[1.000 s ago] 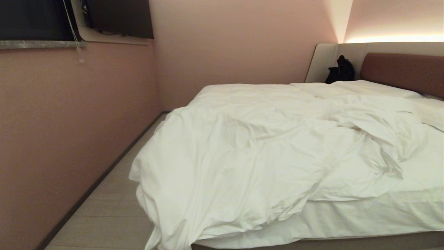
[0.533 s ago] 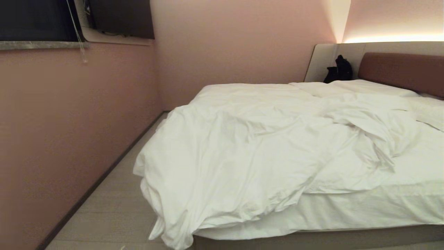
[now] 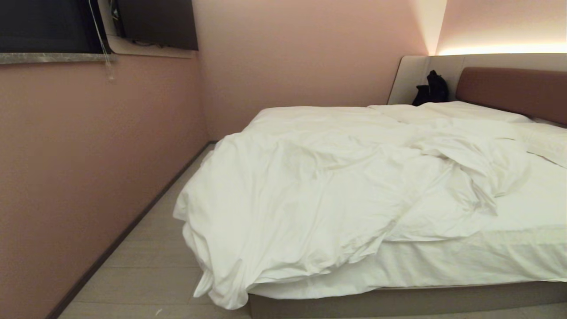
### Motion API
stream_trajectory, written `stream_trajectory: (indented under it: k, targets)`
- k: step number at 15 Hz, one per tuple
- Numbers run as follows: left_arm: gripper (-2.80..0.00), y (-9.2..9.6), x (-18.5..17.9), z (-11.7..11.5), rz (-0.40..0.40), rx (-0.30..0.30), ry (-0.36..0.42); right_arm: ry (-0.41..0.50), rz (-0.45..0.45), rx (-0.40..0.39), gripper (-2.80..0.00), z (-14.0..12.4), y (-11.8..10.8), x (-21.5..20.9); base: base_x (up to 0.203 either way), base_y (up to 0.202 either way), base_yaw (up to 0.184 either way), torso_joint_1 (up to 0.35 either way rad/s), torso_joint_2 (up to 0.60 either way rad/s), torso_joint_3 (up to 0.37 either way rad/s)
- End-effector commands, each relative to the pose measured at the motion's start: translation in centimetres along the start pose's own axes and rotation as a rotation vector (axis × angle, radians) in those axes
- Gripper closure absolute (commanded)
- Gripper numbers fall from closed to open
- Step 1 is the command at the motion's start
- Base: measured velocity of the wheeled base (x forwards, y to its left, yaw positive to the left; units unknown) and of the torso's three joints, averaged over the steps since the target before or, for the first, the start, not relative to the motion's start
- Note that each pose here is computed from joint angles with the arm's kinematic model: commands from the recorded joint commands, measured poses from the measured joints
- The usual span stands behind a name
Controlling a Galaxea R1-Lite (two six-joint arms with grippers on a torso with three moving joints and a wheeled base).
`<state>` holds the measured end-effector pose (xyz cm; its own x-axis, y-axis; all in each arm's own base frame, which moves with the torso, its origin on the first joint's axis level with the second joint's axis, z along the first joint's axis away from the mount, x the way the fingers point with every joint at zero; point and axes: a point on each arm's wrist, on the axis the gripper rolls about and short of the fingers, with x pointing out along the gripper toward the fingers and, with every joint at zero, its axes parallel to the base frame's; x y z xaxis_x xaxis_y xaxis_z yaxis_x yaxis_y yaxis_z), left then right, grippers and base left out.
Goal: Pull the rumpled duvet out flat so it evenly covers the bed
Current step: Flatten the corners of the folded blanket
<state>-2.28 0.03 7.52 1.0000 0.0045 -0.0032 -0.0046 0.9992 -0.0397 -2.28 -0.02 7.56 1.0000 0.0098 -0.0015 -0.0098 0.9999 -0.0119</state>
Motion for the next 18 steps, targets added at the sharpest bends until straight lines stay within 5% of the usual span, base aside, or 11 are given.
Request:
stream_trajectory:
  k: [1,10,18]
  targets:
    - [0.0,0.0,0.0,0.0,0.0,-0.003,0.0,0.001,0.0,0.0,0.0,-0.01,0.0,0.01,0.0,0.0,0.0,0.0,0.0,0.0]
    - [0.0,0.0,0.0,0.0,0.002,-0.003,0.0,0.0,0.0,-0.001,0.0,0.02,0.0,0.0,0.002,0.127,0.001,0.003,0.0,0.002]
    - [0.0,0.0,0.0,-0.02,0.002,0.001,0.001,-0.001,0.001,0.0,0.0,0.04,0.0,0.0,0.0,0.0,0.0,0.0,0.0,0.0]
